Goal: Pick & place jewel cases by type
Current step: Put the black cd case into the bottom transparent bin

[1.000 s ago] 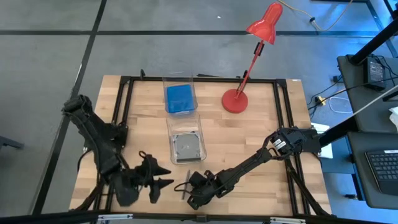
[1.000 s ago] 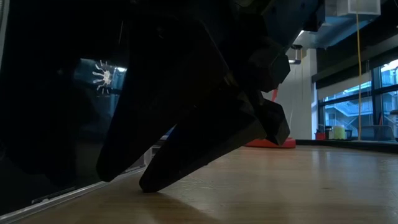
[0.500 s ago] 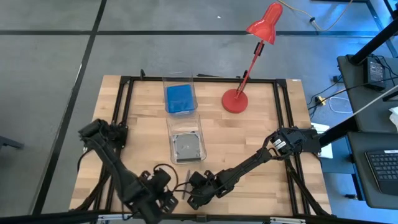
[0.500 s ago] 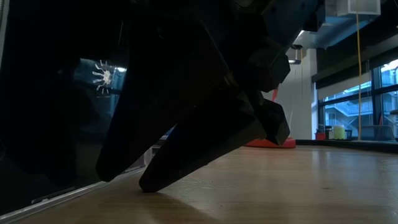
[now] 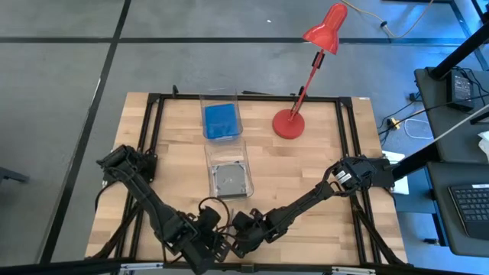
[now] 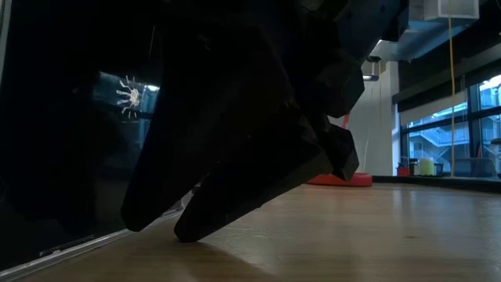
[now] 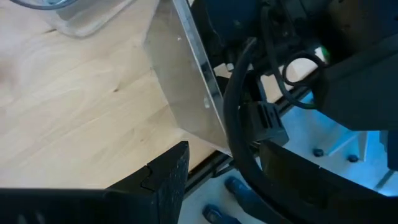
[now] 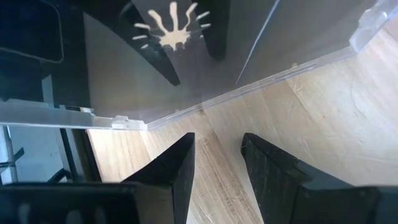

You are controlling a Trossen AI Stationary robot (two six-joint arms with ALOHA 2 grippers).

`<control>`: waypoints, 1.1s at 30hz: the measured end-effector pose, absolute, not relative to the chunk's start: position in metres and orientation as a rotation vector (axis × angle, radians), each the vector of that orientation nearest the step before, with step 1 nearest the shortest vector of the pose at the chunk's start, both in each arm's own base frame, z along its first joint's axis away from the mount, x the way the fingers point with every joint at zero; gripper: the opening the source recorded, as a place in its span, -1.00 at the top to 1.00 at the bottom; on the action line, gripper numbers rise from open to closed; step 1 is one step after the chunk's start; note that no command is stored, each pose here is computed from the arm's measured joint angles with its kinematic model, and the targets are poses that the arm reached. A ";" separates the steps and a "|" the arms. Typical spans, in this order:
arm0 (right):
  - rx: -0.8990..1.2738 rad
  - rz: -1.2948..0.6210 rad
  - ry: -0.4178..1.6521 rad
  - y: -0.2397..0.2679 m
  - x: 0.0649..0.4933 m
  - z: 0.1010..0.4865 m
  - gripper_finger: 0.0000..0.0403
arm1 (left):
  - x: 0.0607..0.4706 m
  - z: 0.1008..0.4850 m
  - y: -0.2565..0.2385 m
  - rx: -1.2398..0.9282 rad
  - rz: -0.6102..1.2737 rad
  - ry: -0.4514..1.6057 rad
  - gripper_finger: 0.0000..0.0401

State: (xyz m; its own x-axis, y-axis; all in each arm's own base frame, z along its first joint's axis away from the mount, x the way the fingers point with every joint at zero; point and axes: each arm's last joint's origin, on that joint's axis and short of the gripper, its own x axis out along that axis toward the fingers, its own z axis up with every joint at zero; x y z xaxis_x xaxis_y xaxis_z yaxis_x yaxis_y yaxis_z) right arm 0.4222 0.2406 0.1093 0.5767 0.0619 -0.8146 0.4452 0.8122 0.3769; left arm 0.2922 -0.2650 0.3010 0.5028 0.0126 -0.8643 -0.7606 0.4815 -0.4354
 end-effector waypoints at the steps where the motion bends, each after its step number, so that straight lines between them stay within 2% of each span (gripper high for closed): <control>1: 0.600 -0.241 0.942 0.241 0.422 0.109 0.28 | 0.292 0.301 -0.265 -0.959 0.564 0.929 0.03; 28: 0.583 -0.232 0.943 0.241 0.422 0.109 0.28 | 0.307 0.282 -0.274 -0.992 0.569 0.908 0.03; 33: 0.583 -0.233 0.942 0.241 0.422 0.109 0.28 | 0.314 0.270 -0.275 -0.987 0.577 0.972 0.03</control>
State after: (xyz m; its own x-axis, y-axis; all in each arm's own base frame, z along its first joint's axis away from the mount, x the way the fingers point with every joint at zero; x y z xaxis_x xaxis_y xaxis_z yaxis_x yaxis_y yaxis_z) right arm 0.4221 0.2406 0.1092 0.5771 0.0601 -0.8144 0.4331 0.8230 0.3676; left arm 0.3141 -0.2749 0.2701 0.4720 -0.0124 -0.8815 -0.7800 0.4601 -0.4242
